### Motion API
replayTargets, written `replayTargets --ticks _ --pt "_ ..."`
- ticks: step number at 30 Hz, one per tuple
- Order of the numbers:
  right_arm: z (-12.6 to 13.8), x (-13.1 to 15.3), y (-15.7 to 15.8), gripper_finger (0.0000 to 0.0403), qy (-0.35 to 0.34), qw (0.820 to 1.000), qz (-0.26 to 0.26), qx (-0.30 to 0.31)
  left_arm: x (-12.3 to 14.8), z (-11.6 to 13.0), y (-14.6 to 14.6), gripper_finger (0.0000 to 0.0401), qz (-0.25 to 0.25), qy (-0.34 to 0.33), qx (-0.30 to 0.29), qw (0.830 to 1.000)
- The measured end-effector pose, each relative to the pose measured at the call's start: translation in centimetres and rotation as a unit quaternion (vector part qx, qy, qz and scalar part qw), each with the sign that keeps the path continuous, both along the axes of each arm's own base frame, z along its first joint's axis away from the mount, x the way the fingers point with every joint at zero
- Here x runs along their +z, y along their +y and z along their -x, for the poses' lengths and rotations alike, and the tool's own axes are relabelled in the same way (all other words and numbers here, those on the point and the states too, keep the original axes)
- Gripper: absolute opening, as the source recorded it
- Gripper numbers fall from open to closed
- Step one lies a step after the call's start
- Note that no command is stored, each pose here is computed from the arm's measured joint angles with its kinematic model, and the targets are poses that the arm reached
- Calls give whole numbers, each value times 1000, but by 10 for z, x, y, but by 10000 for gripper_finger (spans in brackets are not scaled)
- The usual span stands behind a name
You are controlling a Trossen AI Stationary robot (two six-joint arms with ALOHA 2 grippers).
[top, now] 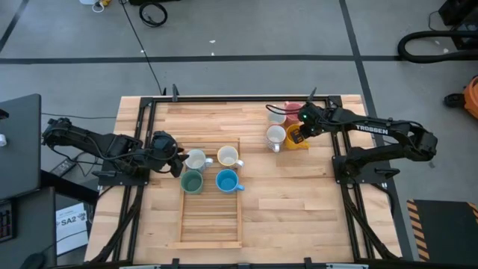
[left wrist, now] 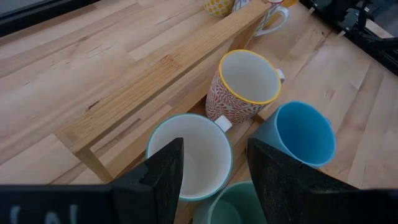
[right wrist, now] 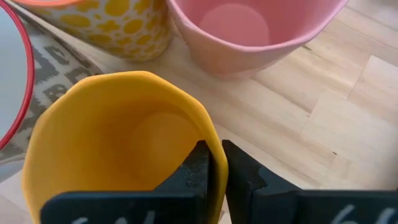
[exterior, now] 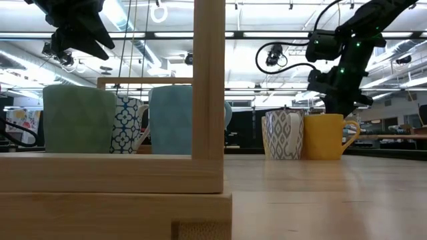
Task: Place coffee mugs
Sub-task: Put the dark yellow mug on the shelf
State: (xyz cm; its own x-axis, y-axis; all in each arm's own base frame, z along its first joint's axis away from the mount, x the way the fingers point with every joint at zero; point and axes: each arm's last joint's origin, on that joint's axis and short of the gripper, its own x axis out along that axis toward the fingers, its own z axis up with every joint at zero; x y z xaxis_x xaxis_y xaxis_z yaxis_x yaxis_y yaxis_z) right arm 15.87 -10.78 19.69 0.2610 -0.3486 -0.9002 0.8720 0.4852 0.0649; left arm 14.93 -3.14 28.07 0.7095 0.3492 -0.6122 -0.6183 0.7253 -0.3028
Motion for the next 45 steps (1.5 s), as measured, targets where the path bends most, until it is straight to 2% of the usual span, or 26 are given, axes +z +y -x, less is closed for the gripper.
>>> replayTargets --ticks 8,16,19,23,30,39,42,45 --pt "3 8 2 33 12 1000 4 14 0 0 0 183 0 0 0 1000" --pt "1 51 -1 32 18 999 26 29 0 0 0 183 0 0 0 1000" --pt "-2 72 -1 32 -4 999 30 35 0 0 0 183 0 0 0 1000" --pt "-6 94 4 32 -33 997 8 62 0 0 0 183 0 0 0 1000" --pt "-20 127 22 32 -115 987 -17 112 0 0 0 183 0 0 0 1000" --pt "-29 134 40 32 -138 981 -25 131 0 0 0 183 0 0 0 1000" --pt "-37 137 50 32 -171 973 -35 152 0 0 0 183 0 0 0 1000" --pt "-46 143 61 32 -220 957 -39 184 0 0 0 183 0 0 0 1000"
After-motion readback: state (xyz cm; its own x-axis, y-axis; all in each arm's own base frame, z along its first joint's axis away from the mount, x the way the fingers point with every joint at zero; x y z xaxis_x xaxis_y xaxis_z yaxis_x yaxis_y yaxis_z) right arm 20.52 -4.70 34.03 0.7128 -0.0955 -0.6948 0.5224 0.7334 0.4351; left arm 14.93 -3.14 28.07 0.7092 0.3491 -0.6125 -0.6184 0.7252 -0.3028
